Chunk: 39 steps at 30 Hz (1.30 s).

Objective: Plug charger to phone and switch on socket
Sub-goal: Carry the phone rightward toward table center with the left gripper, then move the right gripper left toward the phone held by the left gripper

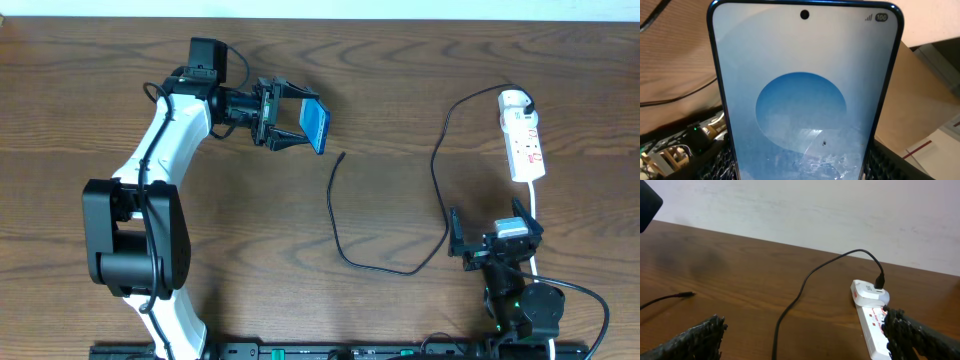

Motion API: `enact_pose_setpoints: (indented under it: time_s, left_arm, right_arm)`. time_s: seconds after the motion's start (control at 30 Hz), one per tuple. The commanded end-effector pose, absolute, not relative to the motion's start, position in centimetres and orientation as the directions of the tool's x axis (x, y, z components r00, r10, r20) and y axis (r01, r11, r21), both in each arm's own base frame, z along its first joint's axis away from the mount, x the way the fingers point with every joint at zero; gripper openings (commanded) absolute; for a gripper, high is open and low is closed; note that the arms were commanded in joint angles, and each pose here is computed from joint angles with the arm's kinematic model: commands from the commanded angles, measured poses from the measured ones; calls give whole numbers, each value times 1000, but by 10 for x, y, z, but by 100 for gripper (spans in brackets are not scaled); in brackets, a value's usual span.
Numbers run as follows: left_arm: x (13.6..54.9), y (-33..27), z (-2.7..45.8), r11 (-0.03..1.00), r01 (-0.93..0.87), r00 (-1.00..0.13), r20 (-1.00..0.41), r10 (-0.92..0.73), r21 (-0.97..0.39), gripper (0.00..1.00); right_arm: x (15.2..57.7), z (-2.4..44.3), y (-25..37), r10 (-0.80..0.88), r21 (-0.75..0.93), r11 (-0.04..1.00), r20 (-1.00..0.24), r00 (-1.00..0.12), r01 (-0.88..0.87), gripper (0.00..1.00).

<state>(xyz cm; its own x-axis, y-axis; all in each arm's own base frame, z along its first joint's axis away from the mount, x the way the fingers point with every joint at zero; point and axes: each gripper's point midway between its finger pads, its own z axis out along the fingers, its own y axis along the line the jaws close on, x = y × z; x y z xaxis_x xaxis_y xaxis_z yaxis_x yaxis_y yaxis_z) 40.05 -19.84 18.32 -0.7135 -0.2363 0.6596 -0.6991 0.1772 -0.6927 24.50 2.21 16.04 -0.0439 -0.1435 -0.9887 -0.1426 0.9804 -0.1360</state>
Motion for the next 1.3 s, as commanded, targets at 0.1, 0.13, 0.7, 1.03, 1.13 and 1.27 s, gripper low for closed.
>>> enact_pose_setpoints:
  time_s: [0.1,0.13,0.7,1.03,1.13,1.27]
  left_arm:
    - [400,-197,194,159,-705,-708,668,-229,-692,66]
    - [401,-197,194,161,-706,-706,668,-235,-690,65]
    - [407,-193,182,157,-768,-635,703,-320,-621,65]
    - [407,-193,182,157,-767,-635,703,-320,-622,66]
    - [407,-193,183,157,-763,-640,699,-320,-627,65]
    - [407,-193,183,157,-763,-640,699,-320,-627,65]
  right_arm:
    - [245,161,25,-133,-125,980,-990,-39,-156,99]
    - [244,161,26,-132,-125,979,-991,-35,-163,99]
    - [237,186,53,57,66,947,-998,-39,-313,99]
    - [250,199,60,57,110,932,-985,-160,-345,99]
    - [259,203,63,57,129,926,-976,-208,-354,99]
    - [271,205,69,57,168,910,-957,-285,-380,99]
